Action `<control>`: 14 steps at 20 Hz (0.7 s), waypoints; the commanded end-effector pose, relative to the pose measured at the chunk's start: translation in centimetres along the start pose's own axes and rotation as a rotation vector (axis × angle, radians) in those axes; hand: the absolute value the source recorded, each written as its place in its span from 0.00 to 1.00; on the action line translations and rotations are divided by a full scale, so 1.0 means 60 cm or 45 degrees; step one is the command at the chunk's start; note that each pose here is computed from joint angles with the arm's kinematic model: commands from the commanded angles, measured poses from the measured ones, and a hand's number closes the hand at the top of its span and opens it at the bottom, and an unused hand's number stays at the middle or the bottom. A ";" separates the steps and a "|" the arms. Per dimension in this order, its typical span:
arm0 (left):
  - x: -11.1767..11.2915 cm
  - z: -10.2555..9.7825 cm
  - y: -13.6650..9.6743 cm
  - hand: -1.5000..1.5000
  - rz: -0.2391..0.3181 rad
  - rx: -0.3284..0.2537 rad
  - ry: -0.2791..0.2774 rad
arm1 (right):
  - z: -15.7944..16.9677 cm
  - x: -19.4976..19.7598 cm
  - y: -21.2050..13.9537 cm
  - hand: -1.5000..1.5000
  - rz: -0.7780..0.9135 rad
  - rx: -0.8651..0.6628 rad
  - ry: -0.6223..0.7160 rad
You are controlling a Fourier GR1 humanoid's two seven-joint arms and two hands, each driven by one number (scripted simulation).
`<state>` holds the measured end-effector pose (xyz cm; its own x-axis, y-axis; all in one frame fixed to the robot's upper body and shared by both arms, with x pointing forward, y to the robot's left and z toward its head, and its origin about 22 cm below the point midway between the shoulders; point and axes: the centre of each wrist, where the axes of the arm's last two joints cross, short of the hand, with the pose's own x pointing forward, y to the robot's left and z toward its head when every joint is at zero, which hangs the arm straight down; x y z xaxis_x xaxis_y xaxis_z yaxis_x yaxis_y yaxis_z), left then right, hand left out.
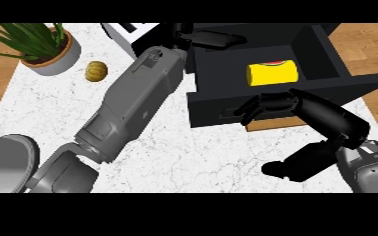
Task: Pick up the cup, place it into the drawer and close the drawer
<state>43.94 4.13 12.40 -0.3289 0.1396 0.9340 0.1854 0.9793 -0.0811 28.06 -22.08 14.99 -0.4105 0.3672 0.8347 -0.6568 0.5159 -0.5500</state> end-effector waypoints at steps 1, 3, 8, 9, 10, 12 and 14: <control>0.012 -0.007 -0.006 0.00 0.040 0.052 -0.008 | -0.006 -0.014 0.043 0.00 0.196 0.006 0.149; -0.014 0.010 0.013 0.00 0.104 0.042 -0.003 | 0.006 -0.052 0.059 0.00 0.193 -0.069 0.228; -0.034 0.028 0.033 0.00 0.138 0.022 -0.016 | -0.046 -0.156 0.104 0.00 0.225 -0.001 0.402; -0.031 0.025 0.058 0.00 0.142 0.024 -0.034 | -0.052 -0.164 0.117 0.00 0.233 0.057 0.405; -0.044 0.041 0.034 0.00 0.155 0.035 -0.041 | -0.053 -0.182 0.099 0.00 0.264 0.090 0.429; -0.049 0.049 0.034 0.00 0.170 0.027 -0.048 | -0.064 -0.224 0.099 0.00 0.266 0.073 0.468; -0.049 0.051 0.082 0.00 0.168 0.068 -0.032 | -0.076 -0.245 0.096 1.00 0.279 0.083 0.514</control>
<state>43.21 7.10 9.12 -0.3244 0.2583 0.9100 0.1951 0.9596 -0.2029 31.35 -20.62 1.92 -0.2947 0.6950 0.6558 -0.6123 0.3896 -0.6880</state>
